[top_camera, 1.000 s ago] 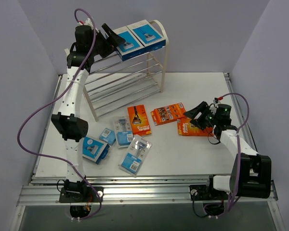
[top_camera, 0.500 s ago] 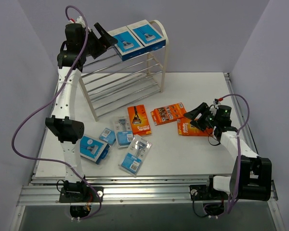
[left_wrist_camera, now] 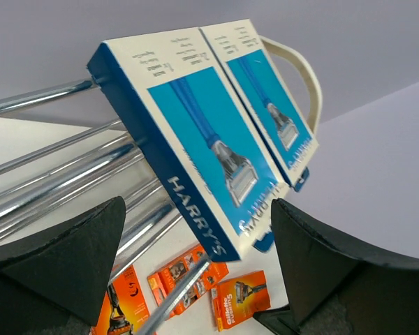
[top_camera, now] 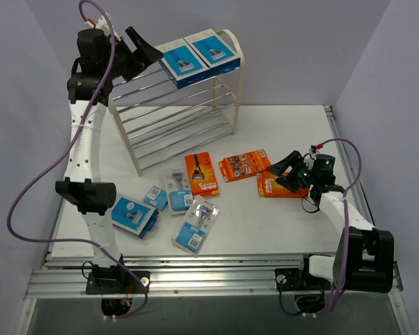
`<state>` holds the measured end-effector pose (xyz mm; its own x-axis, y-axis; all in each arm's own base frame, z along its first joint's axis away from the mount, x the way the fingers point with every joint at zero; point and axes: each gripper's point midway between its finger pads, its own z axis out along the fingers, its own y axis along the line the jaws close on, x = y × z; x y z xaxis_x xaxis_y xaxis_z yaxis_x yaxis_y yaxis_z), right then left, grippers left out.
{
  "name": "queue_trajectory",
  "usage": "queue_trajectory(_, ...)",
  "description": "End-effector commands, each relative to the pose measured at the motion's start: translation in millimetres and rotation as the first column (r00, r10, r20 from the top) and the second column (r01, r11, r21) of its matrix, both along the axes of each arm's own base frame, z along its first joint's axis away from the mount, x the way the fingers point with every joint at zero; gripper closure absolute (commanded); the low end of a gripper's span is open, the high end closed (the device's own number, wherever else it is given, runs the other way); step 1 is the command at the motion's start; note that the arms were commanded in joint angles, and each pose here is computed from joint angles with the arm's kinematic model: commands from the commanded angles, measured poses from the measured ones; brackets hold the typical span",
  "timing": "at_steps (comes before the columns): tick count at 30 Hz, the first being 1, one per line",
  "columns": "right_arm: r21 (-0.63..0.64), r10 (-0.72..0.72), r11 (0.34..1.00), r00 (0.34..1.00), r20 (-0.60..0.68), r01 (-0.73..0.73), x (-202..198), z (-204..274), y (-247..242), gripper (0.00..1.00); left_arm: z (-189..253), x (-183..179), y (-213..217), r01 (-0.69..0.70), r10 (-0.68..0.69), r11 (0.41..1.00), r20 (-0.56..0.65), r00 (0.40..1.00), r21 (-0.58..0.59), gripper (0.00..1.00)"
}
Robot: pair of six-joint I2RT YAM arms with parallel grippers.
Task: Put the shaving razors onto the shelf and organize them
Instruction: Grab a shaving razor with the right arm
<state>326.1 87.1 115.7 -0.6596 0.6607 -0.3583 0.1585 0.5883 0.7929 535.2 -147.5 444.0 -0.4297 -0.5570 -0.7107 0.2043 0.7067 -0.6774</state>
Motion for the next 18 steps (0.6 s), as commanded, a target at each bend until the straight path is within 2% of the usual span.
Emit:
queue_trajectory(1, -0.015, 0.003, 1.000, 0.999, 0.032, -0.003, -1, 7, -1, 0.34, 62, -47, 2, 0.045, -0.046, 0.999, 0.143, 0.989, 0.011, 0.06)
queue_trajectory(3, -0.006, -0.003, 1.000, 0.999, 0.048, 0.003, 1, 12, -1, 0.34, 53, -52, 3, 0.051, -0.055, 0.998, 0.124, 0.991, 0.033, 0.06)
queue_trajectory(4, -0.004, -0.001, 1.000, 0.998, 0.056, 0.001, 1, 15, 1, 0.34, 68, -68, 4, 0.054, -0.059, 0.998, 0.162, 0.985, 0.039, 0.06)
queue_trajectory(8, -0.032, 0.036, 0.999, 0.995, 0.087, -0.034, -2, 30, 21, 0.34, 61, -99, 8, 0.066, -0.084, 0.993, 0.202, 0.976, 0.094, 0.06)
queue_trajectory(11, -0.091, 0.096, 0.992, 0.990, 0.101, -0.087, -8, 38, 48, 0.34, 41, -122, 27, 0.009, -0.046, 0.985, 0.214, 0.976, 0.172, 0.06)
queue_trajectory(12, -0.090, 0.111, 0.991, 0.989, 0.100, -0.102, -10, 40, 56, 0.34, 54, -140, 38, -0.031, -0.025, 0.981, 0.277, 0.960, 0.194, 0.06)
queue_trajectory(13, -0.089, 0.126, 0.989, 0.987, 0.100, -0.117, -14, 42, 63, 0.34, 23, -137, 46, -0.051, 0.002, 0.976, 0.225, 0.974, 0.212, 0.06)
queue_trajectory(14, -0.097, 0.129, 0.988, 0.986, 0.103, -0.119, -16, 43, 69, 0.34, 15, -142, 51, -0.067, 0.017, 0.973, 0.221, 0.975, 0.220, 0.06)
queue_trajectory(15, -0.102, 0.177, 0.981, 0.979, 0.105, -0.167, -25, 44, 86, 0.34, 26, -160, 57, -0.096, 0.028, 0.969, 0.283, 0.959, 0.227, 0.06)
queue_trajectory(16, -0.104, 0.193, 0.978, 0.976, 0.105, -0.182, -30, 44, 95, 0.34, 18, -165, 62, -0.111, 0.039, 0.965, 0.287, 0.957, 0.238, 0.06)
queue_trajectory(17, -0.109, 0.208, 0.975, 0.972, 0.111, -0.196, -34, 47, 104, 0.34, -18, -163, 68, -0.130, 0.070, 0.957, 0.228, 0.971, 0.259, 0.06)
queue_trajectory(18, -0.124, 0.251, 0.964, 0.961, 0.119, -0.236, -46, 48, 124, 0.34, -26, -167, 73, -0.152, 0.086, 0.948, 0.235, 0.968, 0.280, 0.06)
